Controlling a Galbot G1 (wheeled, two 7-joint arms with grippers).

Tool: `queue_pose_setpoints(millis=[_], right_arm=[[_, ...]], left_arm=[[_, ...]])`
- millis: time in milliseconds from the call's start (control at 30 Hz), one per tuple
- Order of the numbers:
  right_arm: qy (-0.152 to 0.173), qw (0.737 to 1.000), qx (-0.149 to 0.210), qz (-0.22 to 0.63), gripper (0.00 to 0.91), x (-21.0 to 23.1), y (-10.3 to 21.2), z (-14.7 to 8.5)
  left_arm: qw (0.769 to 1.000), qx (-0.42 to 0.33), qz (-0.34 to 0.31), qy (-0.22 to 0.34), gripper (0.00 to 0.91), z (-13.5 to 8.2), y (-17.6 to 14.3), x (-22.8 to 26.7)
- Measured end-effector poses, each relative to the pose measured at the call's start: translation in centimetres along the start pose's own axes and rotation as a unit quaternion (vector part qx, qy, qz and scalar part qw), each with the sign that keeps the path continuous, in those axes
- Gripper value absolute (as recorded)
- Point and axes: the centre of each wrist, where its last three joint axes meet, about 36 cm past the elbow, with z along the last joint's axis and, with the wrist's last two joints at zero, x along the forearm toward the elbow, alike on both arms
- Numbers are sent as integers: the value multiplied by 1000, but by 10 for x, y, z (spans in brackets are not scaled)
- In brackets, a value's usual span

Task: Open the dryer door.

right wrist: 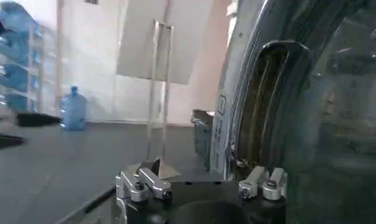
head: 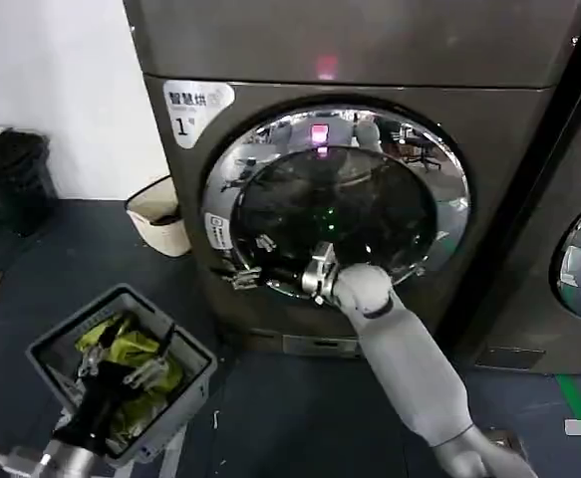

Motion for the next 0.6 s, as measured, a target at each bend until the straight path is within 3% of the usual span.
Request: queue_pose_setpoints(millis=[233, 600], right_arm=[[8, 998, -1, -65, 907, 17, 11, 2], [15, 989, -11, -146, 907, 58, 43, 9]], left_arm=[[999, 12, -14, 28, 907, 0, 21, -17], [996, 47, 69, 25, 907, 4, 71, -60]])
